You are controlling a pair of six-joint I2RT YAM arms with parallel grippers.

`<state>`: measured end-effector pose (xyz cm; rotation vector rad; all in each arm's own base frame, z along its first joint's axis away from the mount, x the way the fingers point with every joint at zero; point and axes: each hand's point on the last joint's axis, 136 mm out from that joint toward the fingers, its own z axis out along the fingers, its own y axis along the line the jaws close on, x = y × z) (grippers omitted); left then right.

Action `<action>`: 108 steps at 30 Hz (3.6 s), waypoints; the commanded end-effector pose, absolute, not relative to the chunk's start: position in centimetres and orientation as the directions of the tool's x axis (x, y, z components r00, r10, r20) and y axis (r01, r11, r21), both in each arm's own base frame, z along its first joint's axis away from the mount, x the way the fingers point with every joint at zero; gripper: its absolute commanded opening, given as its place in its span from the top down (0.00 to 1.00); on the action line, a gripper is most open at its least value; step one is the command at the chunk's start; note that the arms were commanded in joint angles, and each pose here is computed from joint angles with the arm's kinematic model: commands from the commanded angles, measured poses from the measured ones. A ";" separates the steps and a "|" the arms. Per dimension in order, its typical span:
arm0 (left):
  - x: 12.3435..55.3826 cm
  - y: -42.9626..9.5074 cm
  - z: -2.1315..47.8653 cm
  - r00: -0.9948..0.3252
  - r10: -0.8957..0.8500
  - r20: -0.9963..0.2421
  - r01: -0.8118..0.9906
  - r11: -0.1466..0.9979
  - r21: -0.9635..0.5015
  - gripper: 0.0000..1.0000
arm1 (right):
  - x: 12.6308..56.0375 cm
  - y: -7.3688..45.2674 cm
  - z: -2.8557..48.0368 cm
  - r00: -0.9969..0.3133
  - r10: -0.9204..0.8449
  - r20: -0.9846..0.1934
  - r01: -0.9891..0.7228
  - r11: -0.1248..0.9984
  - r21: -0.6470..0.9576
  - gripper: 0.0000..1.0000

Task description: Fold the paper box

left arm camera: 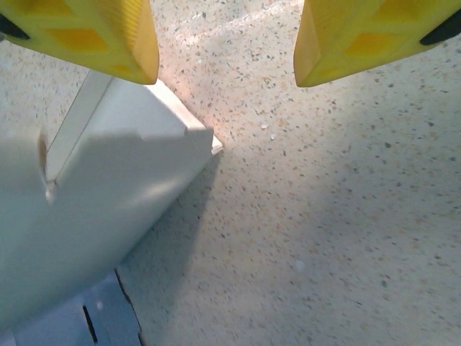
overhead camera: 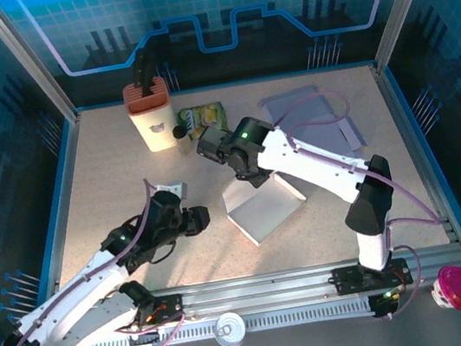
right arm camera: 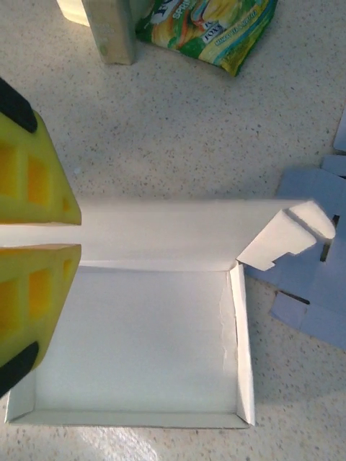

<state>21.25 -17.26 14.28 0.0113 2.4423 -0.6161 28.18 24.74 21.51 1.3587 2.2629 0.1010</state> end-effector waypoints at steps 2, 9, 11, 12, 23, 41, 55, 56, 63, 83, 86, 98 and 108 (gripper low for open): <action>21.1 -19.6 14.3 -0.801 -0.042 -0.597 0.267 0.868 -0.419 0.46 | 29.0 24.2 20.6 -0.294 0.887 -0.356 0.838 0.419 0.351 0.77; 21.6 -19.3 13.2 -0.795 0.002 -0.606 0.252 0.911 -0.327 0.42 | 32.1 23.6 25.2 -0.445 0.753 -0.486 0.590 0.654 0.473 0.67; 21.8 -19.1 13.0 -0.792 0.000 -0.611 0.242 0.919 -0.313 0.40 | 33.6 23.9 27.0 -0.523 0.638 -0.565 0.404 0.769 0.495 0.65; 22.0 -19.2 13.1 -0.790 0.004 -0.613 0.245 0.919 -0.310 0.39 | 34.4 24.3 28.3 -0.553 0.559 -0.617 0.266 0.821 0.505 0.64; 24.3 -21.5 13.5 -0.779 0.057 -0.625 0.282 0.921 -0.267 0.43 | 35.3 15.9 24.5 -0.696 0.028 -0.718 -0.348 0.861 0.370 0.48; 26.9 -22.0 13.1 -0.754 0.176 -0.633 0.312 0.944 -0.110 0.71 | 36.5 14.6 19.3 -0.768 -0.055 -0.638 -0.355 0.866 0.352 0.48; 27.2 -21.9 13.4 -0.745 0.238 -0.623 0.353 0.933 -0.065 0.86 | 35.7 14.5 19.1 -0.770 -0.077 -0.633 -0.384 0.849 0.363 0.47; 27.1 -21.8 13.4 -0.746 0.241 -0.621 0.355 0.933 -0.064 0.82 | 35.7 14.5 19.1 -0.770 -0.081 -0.632 -0.386 0.849 0.362 0.47; 26.5 -21.3 12.9 -0.756 0.251 -0.605 0.357 0.932 -0.061 0.75 | 35.1 14.5 18.8 -0.774 -0.091 -0.626 -0.394 0.844 0.364 0.47; 27.6 -20.2 13.0 -0.752 0.299 -0.587 0.381 0.924 -0.017 1.00 | 33.8 14.5 19.0 -0.746 -0.104 -0.657 -0.428 0.832 0.354 0.45; 28.2 -19.2 13.8 -0.736 0.347 -0.582 0.418 0.908 0.013 1.00 | 33.0 15.3 19.1 -0.725 -0.128 -0.677 -0.463 0.818 0.342 0.41; 31.1 -17.4 13.3 -0.700 0.448 -0.556 0.458 0.879 0.132 1.00 | 33.2 17.6 16.1 -0.690 -0.260 -0.675 -0.538 0.808 0.239 0.34; 31.7 -16.9 12.7 -0.713 0.430 -0.554 0.441 0.889 0.121 1.00 | 35.2 19.2 14.5 -0.672 -0.345 -0.655 -0.589 0.786 0.190 0.43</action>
